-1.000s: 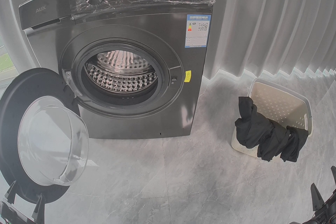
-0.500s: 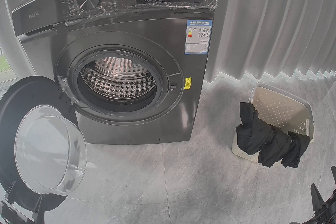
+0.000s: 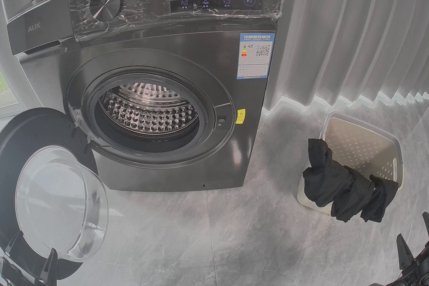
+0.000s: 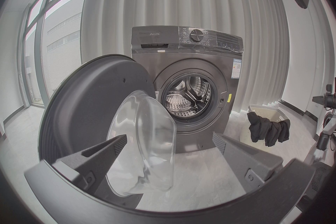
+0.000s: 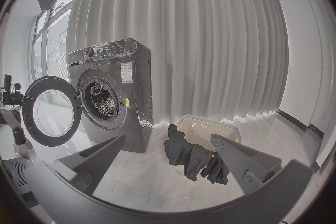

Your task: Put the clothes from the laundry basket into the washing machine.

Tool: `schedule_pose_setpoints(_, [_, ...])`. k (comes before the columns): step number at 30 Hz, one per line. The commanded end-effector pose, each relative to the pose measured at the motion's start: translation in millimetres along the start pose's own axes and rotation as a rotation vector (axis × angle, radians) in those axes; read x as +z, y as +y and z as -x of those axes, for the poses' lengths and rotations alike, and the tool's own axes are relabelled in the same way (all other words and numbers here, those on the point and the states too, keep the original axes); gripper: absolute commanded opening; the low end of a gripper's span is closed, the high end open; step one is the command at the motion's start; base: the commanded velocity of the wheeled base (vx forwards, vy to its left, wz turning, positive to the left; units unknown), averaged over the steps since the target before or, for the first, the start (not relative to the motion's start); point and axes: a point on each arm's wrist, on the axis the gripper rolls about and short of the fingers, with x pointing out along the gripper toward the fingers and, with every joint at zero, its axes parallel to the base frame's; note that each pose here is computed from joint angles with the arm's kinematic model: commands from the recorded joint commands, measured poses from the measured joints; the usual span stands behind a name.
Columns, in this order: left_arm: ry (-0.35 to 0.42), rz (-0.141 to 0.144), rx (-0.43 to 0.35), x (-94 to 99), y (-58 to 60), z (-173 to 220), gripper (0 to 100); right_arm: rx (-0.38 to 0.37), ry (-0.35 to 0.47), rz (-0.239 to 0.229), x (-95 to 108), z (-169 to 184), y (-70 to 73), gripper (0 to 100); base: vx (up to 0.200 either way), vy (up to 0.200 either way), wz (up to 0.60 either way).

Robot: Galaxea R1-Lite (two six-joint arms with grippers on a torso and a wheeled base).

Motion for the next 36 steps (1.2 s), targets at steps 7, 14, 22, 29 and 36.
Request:
schedule_pose_setpoints(7, [0.003, -0.001, 0.000, -5.2, 0.0, -0.2, 100, 0.002, 0.003, 0.000, -5.2, 0.1, 0.2, 100, 0.000, 0.000, 0.00])
schedule_pose_setpoints(14, [0.003, 0.003, 0.001, -5.2, 0.1, -0.2, 100, 0.002, 0.003, 0.000, -5.2, 0.1, 0.2, 100, 0.029, 0.000, 0.00])
schedule_pose_setpoints(22, [0.000, 0.006, -0.004, -4.7, 0.0, 0.0, 100, 0.002, 0.003, 0.000, -5.2, 0.1, 0.2, 100, 0.050, 0.000, 0.00])
schedule_pose_setpoints(29, [0.003, 0.009, -0.005, -5.0, -0.1, -0.3, 100, 0.002, 0.003, 0.000, -5.2, 0.1, 0.2, 100, 0.029, 0.000, 0.00])
schedule_pose_setpoints(36, [0.000, 0.009, -0.005, -4.7, -0.1, 0.0, 100, 0.002, 0.003, 0.000, -5.2, 0.1, 0.2, 100, 0.200, 0.000, 0.00])
